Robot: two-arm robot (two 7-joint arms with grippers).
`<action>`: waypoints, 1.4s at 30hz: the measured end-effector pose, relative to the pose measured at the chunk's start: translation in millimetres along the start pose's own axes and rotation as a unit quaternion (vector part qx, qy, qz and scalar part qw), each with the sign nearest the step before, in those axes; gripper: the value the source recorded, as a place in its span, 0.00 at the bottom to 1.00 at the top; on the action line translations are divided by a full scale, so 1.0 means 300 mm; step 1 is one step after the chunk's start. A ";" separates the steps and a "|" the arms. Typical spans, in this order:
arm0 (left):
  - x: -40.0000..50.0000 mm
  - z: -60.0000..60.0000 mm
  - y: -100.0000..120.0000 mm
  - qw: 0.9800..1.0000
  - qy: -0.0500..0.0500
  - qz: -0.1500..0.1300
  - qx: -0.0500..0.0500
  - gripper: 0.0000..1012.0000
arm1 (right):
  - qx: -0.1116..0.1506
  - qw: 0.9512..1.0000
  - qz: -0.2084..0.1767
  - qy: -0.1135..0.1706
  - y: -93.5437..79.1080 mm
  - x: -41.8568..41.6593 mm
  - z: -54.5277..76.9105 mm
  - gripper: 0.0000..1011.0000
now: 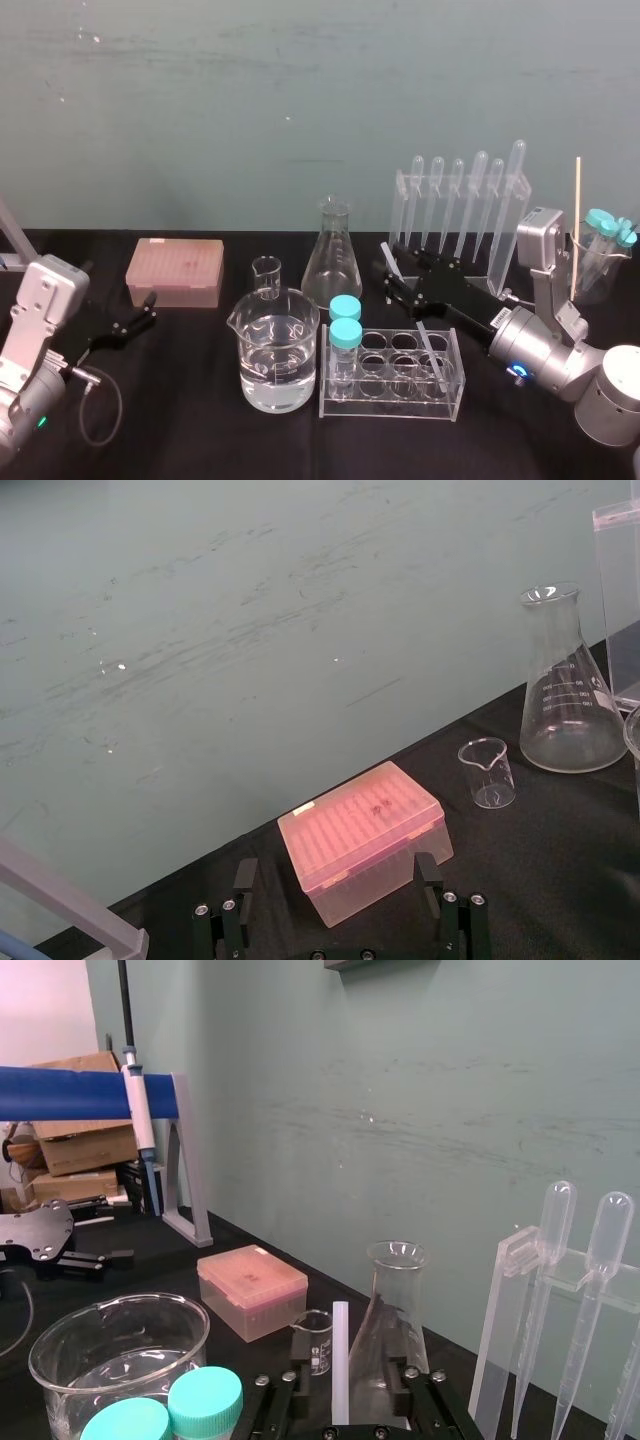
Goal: Pick up the stirring rod with one hand, then place it down.
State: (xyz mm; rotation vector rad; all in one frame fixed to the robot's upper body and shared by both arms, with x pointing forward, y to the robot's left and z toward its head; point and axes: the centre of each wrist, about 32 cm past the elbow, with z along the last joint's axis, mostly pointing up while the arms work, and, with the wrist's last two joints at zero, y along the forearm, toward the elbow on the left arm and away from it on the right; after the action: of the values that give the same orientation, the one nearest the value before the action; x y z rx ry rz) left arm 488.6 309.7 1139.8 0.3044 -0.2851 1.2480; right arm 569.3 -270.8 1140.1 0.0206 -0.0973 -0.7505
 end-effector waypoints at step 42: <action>0.000 0.000 0.000 1.000 0.000 0.000 0.000 0.99 | 0.015 0.986 -0.164 -0.029 -0.143 -0.017 0.130 0.99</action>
State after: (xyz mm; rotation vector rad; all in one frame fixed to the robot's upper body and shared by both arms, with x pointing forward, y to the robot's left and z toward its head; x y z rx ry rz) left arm 488.6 309.7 1139.8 0.3045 -0.2850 1.2479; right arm 532.6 -298.1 1176.3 0.0449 -0.1628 -1.0789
